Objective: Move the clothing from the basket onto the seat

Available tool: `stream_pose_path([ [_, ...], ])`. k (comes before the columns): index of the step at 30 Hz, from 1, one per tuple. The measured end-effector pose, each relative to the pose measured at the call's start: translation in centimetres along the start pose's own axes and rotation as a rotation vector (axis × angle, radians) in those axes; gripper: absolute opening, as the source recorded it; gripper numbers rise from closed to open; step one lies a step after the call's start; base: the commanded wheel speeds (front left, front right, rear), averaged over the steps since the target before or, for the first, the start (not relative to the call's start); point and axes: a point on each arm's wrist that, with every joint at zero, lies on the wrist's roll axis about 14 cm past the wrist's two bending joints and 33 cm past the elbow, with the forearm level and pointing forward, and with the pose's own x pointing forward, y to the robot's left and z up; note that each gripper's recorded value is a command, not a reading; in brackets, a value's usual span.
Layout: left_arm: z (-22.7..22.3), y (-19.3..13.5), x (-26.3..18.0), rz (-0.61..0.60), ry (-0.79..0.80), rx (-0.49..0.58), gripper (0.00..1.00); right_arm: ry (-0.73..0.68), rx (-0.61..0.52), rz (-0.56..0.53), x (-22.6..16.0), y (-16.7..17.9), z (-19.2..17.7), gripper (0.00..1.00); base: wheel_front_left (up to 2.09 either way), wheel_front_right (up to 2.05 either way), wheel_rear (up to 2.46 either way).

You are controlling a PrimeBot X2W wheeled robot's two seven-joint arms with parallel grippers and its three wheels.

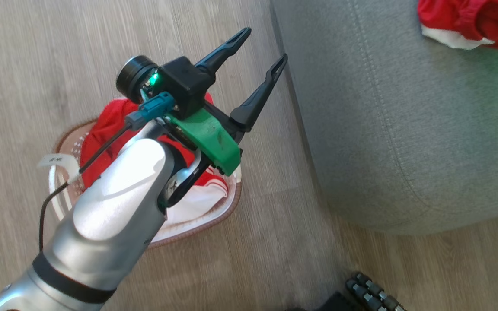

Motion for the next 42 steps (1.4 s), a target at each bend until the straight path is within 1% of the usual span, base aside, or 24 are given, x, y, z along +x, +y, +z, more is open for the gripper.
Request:
stream_pose_path([
  [2, 0.6, -0.2, -0.1, 0.003, -0.012, 0.001, 1.0, -0.009, 0.008, -0.002, -0.6, -0.2, 0.4, 1.0, 0.0, 0.0, 0.0],
  [8, 2.3, -1.7, -1.1, 0.012, -0.04, 0.006, 1.0, 0.022, 0.012, -0.004, -3.5, -1.2, 1.1, 1.0, 0.0, 0.0, 0.0],
  [14, 4.0, -3.2, -2.5, 0.034, -0.074, 0.012, 1.0, -0.047, 0.013, 0.036, -7.3, -1.4, 3.3, 1.0, 0.0, 0.0, 0.0],
  [16, 4.7, -3.6, -3.1, 0.048, -0.088, 0.015, 1.0, -0.093, 0.008, 0.047, -8.7, -1.6, 4.0, 1.0, 0.0, 0.0, 0.0],
  [18, 5.4, -3.8, -3.7, 0.063, -0.102, 0.019, 1.0, -0.169, 0.016, 0.058, -10.2, -1.7, 5.3, 1.0, 0.0, 0.0, 0.0],
  [20, 6.1, -3.7, -4.4, 0.097, -0.12, 0.023, 1.0, -0.271, 0.07, 0.093, -11.6, -1.2, 7.3, 1.0, 0.0, 0.0, 0.0],
  [21, 6.8, -3.4, -5.3, 0.131, -0.139, 0.038, 1.0, -0.354, 0.089, 0.128, -13.1, -0.6, 8.8, 1.0, 0.0, 0.0, 0.0],
  [22, 7.1, -3.3, -5.8, 0.148, -0.147, 0.049, 1.0, -0.394, 0.095, 0.144, -13.8, -0.3, 9.4, 1.0, 0.0, 0.0, 0.0],
  [26, 8.4, -2.2, -8.2, 0.235, -0.187, 0.076, 1.0, -0.517, 0.092, 0.171, -16.0, 0.0, 10.4, 1.0, 0.0, 0.0, 0.0],
  [28, 8.7, -1.6, -9.5, 0.283, -0.201, 0.074, 1.0, -0.575, 0.093, 0.176, -16.7, 0.1, 10.7, 1.0, 0.0, 0.0, 0.0],
  [34, 9.6, 0.4, -13.6, 0.409, -0.224, 0.1, 1.0, -0.662, 0.067, 0.227, -17.8, 2.0, 10.8, 1.0, 0.0, 0.0, 0.0],
  [39, 10.2, 0.9, -15.6, 0.467, -0.25, 0.108, 1.0, -0.726, 0.064, 0.266, -18.1, 3.7, 11.5, 1.0, 0.0, 0.0, 0.0],
  [42, 10.0, 1.4, -16.9, 0.506, -0.248, 0.1, 1.0, -0.731, 0.069, 0.281, -17.8, 4.8, 10.5, 1.0, 0.0, 0.0, 0.0],
])
